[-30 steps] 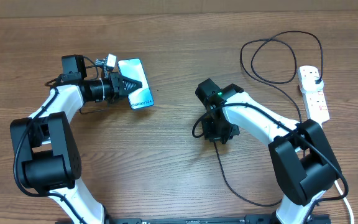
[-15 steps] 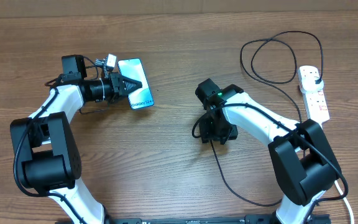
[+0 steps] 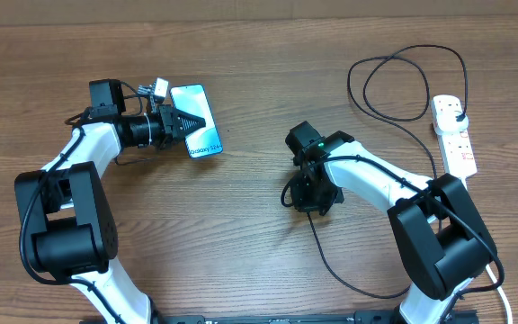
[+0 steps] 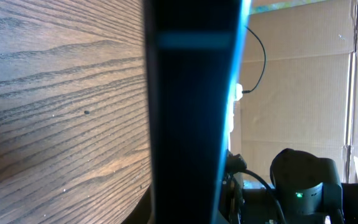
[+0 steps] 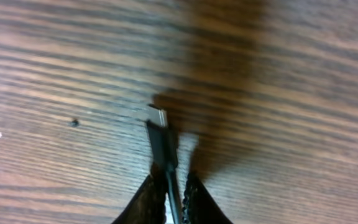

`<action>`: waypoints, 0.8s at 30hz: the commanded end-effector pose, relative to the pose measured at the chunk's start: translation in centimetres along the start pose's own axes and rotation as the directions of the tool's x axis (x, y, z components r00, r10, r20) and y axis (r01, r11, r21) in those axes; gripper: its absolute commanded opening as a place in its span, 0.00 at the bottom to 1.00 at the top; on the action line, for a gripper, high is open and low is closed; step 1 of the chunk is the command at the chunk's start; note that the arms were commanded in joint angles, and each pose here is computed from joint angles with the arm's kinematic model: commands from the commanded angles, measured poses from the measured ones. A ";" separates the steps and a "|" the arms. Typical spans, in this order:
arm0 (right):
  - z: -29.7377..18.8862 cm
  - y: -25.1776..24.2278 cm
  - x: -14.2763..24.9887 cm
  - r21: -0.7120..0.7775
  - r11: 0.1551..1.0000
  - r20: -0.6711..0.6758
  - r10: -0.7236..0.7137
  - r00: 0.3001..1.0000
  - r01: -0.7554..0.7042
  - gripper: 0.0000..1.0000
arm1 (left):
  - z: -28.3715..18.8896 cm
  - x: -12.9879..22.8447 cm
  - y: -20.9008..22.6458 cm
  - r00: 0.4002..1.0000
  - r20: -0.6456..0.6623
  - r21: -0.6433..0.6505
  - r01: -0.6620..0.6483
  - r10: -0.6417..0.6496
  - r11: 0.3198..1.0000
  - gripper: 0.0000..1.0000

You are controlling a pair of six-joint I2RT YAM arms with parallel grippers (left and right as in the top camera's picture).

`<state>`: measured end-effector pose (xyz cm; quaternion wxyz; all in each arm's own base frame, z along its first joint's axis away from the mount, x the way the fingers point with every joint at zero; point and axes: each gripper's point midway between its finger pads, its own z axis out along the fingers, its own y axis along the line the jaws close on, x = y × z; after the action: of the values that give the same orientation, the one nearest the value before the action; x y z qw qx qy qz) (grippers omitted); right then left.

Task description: Plug charger to phone and switch on socket

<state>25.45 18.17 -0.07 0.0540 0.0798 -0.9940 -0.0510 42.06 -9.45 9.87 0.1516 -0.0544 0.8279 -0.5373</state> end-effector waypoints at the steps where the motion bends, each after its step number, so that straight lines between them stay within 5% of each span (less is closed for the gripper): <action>1: 0.1 0.1 0.2 -0.008 1.000 0.005 -0.010 1.000 0.010 0.11 | 0.2 0.1 -0.6 1.000 -0.011 0.026 -0.001 0.001 1.000 0.09; 7: 0.2 0.8 -0.3 -0.026 0.999 0.029 -0.024 0.999 0.025 0.13 | 0.2 0.1 -0.6 1.000 -0.011 0.026 -0.001 0.001 1.000 0.07; 10: 0.2 0.9 -0.1 -0.025 0.999 0.026 -0.023 0.999 0.023 0.04 | 0.2 0.2 -0.6 1.000 -0.012 0.027 0.000 0.000 1.000 0.04; 16: 0.4 0.8 0.5 -0.029 0.999 0.003 0.014 1.000 -0.014 0.04 | 0.0 1.7 -0.2 0.999 -0.053 0.020 0.012 -0.011 1.000 0.05; 24: -5.6 6.5 1.6 -0.364 0.920 0.079 -0.126 0.989 0.147 0.04 | -1.6 1.6 -3.3 0.999 -0.043 0.140 0.001 0.005 0.990 0.04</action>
<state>23.95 20.77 1.60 0.0636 0.0994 -0.9837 -0.1358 40.10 -9.73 9.78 0.1122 -0.0633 0.8216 -0.5553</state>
